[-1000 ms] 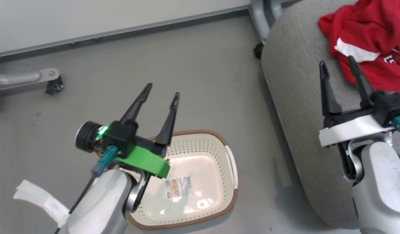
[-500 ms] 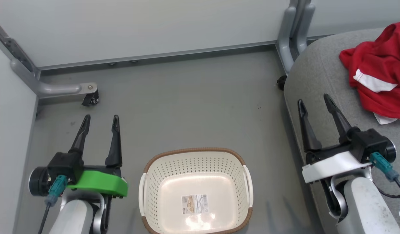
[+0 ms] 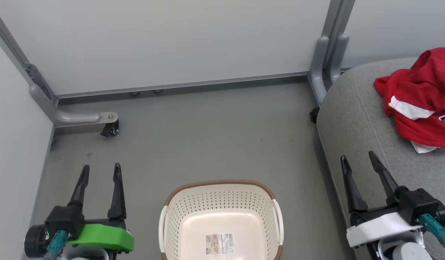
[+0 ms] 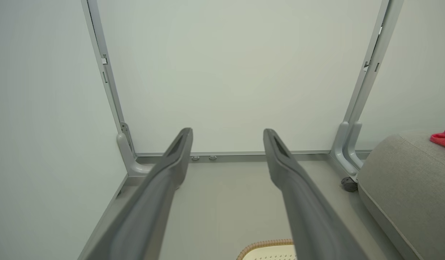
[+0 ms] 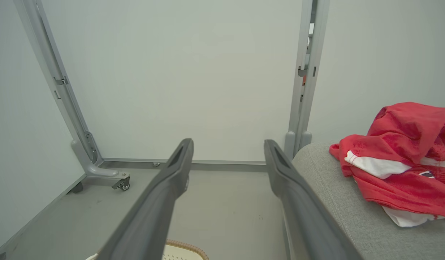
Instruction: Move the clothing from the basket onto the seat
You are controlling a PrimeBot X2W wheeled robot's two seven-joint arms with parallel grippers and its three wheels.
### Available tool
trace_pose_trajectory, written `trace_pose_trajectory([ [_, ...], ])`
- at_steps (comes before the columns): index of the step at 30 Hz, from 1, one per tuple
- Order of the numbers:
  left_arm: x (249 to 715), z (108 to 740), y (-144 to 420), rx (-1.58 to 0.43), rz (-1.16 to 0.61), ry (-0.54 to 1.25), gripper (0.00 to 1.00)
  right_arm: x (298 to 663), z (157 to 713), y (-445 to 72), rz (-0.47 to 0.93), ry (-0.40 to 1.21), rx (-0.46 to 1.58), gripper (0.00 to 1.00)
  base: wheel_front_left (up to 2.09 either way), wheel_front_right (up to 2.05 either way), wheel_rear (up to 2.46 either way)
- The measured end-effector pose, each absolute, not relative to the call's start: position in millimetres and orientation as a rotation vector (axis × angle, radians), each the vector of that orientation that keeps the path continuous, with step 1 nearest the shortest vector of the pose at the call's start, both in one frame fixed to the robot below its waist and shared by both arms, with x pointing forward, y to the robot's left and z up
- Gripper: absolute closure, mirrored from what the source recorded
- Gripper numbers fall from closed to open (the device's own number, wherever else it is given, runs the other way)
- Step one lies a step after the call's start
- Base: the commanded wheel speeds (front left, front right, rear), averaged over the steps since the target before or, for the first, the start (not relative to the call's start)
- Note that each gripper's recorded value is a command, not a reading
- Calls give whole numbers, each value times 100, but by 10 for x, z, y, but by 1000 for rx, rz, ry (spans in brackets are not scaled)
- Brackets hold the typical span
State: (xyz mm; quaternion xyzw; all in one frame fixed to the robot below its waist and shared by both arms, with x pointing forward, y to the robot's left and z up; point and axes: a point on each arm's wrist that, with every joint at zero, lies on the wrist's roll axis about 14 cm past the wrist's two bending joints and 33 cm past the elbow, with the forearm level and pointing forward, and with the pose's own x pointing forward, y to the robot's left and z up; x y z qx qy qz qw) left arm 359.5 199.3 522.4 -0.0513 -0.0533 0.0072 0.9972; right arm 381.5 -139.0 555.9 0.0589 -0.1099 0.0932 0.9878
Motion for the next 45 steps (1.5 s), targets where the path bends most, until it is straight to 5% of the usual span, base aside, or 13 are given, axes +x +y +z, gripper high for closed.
trace_pose_trajectory([
  [16, 3478, 5224, 1967, -99, -4, -115, 0, 3672, 5541, -1412, 181, -216, 147, 0, 0, 0, 0],
  [17, 3476, 5205, 1966, -100, -2, -109, 100, 3670, 5527, -1410, 181, -211, 147, 100, 0, 0, 0],
  [45, 3495, 4905, 2088, -522, 94, 25, 100, 3711, 5217, -1596, 97, -70, 563, 100, 0, 0, 0],
])
